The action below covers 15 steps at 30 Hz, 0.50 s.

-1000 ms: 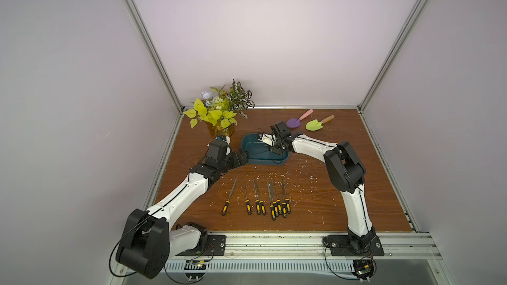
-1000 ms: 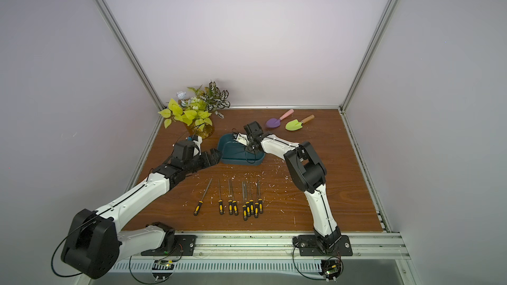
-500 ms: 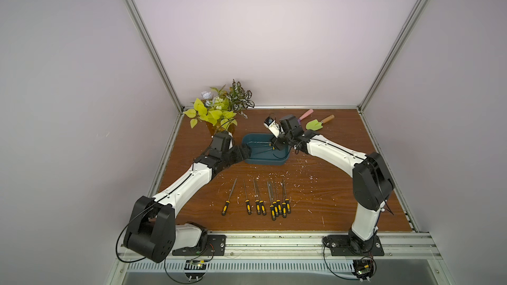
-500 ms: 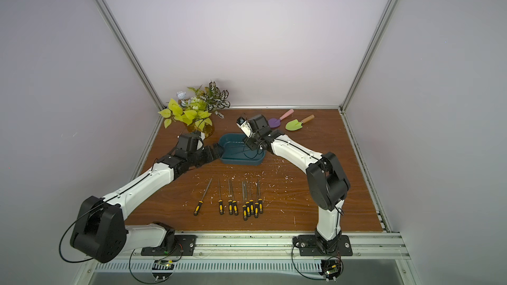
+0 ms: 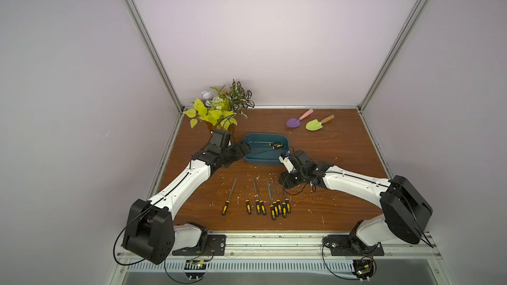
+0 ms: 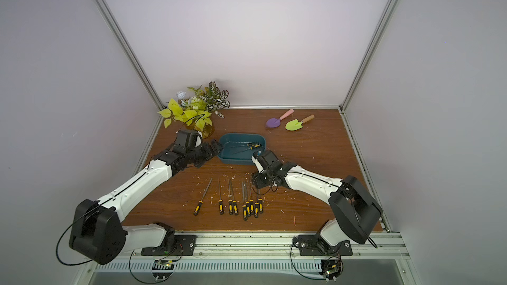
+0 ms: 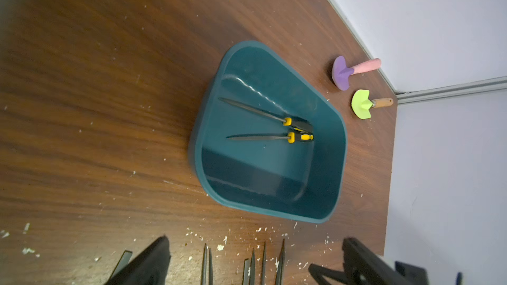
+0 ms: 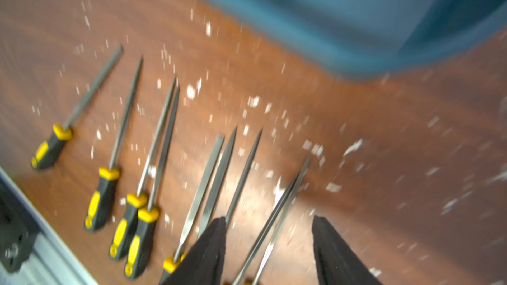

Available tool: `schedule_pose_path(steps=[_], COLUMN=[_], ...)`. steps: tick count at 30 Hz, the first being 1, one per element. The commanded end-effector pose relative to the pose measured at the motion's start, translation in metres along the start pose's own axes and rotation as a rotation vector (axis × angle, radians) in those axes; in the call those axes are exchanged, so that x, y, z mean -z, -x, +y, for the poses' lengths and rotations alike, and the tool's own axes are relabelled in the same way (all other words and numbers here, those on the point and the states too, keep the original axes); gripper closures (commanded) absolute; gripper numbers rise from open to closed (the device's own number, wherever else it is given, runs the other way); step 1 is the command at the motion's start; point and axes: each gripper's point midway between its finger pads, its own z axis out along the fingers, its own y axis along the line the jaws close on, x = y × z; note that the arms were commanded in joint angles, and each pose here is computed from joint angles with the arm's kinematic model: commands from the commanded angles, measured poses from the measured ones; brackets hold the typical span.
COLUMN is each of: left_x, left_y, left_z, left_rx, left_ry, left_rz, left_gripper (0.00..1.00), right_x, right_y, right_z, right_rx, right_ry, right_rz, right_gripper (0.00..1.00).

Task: Put the file tool into the storage box
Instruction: Pick up the file tool from the center of the board.

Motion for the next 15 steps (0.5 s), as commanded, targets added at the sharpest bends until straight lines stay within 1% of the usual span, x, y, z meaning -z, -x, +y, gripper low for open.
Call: schedule_pose_path(steps=[1,4,7,10,15], left_x=[-0.002,-0.012,-0.02,-0.023,-0.018], left_y=[-0.002,0.0,0.002,0.003,0.004], left_z=[0.003,0.0,-0.005,-0.008,-0.008], left_rx=[0.022,0.0,-0.018,-0.029,-0.059], left_ry=[0.03,0.034,0.028,0.024,0.026], left_rz=[0.003,0.024,0.05,0.055,0.043], left_gripper=[0.01,0.0,0.0,0.01,0.01], right_x=[0.006,0.003,0.0,-0.003,-0.009], right_y=[-0.018,-0.044,-0.061,-0.071,-0.082], right_z=[0.005,0.002,-0.001,0.002,0.006], right_rx=[-0.063,-0.079,-0.099,-0.102,-0.101], right_ry=[0.023,0.042,0.043,0.048,0.028], right_rz=[0.025,0.075,0.115,0.149,0.187], right_gripper=[0.44,0.44,0.44,0.45,0.45])
